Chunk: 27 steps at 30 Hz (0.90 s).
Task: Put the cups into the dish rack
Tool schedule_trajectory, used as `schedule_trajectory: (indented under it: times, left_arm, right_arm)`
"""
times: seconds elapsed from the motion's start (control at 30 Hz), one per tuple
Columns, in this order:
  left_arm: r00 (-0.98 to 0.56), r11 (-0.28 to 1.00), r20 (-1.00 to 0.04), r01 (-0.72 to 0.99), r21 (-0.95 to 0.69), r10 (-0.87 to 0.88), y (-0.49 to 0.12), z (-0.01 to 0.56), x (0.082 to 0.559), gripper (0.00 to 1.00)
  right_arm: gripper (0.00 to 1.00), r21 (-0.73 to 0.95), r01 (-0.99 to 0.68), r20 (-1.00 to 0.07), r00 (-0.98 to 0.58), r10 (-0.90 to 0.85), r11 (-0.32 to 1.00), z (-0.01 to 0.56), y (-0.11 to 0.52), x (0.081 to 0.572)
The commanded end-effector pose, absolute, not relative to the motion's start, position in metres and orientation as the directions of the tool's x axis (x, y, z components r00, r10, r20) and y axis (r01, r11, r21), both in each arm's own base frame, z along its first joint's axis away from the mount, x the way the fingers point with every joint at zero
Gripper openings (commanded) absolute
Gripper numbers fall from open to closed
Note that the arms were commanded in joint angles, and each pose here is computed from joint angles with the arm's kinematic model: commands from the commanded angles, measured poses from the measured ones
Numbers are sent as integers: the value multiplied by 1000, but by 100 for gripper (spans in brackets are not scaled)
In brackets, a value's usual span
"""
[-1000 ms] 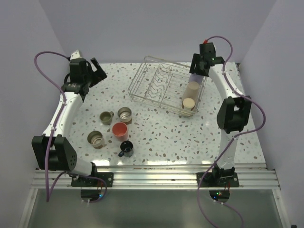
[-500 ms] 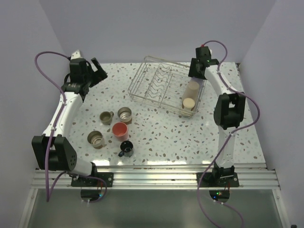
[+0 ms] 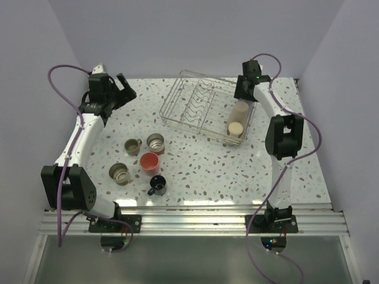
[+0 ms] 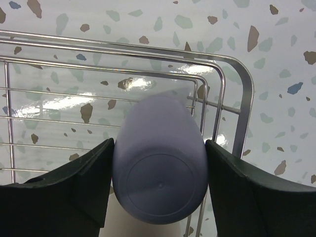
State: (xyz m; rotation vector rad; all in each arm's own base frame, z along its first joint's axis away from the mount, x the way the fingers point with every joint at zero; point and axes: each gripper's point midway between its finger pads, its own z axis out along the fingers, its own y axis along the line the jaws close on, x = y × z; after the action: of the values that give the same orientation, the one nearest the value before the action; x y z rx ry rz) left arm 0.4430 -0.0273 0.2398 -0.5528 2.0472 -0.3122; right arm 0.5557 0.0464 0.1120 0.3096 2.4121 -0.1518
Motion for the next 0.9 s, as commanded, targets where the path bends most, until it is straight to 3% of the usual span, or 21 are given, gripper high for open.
schedule_trajectory:
  times: [0.0, 0.03, 0.07, 0.17, 0.23, 0.27, 0.3, 0.6, 0.87]
  left_arm:
    - [-419, 866, -758, -231, -443, -499, -28, 246, 447, 100]
    - [-419, 867, -759, -231, -442, -498, -28, 246, 447, 99]
    - [-419, 868, -760, -228, -441, -497, -28, 247, 446, 99]
    - [-429, 870, -757, -231, -435, -493, -28, 244, 445, 99]
    - [-435, 872, -756, -232, -430, -489, -28, 243, 442, 99]
    - [-434, 873, -758, -231, -429, -487, -28, 244, 441, 99]
    - [-436, 875, -759, -231, -425, -484, -27, 244, 440, 99]
    - [-490, 889, -746, -172, -424, -450, -39, 236, 430, 97]
    - [-650, 953, -721, -15, -303, -239, -92, 201, 414, 84]
  right_arm:
    - [21, -27, 286, -669, -717, 196, 958, 119, 41, 557]
    - [45, -25, 288, -671, -715, 197, 957, 121, 40, 558]
    - [55, -22, 289, -675, -710, 199, 957, 124, 40, 558]
    - [78, -20, 294, -684, -701, 201, 956, 131, 39, 558]
    - [84, -18, 295, -694, -692, 201, 955, 139, 39, 559]
    - [95, -16, 294, -697, -689, 200, 956, 142, 40, 559]
    - [98, -7, 294, -703, -681, 205, 956, 147, 40, 560]
    - [99, 70, 280, -790, -571, 225, 957, 232, 42, 557]
    - [99, 257, 225, -812, -478, 337, 940, 302, 64, 530]
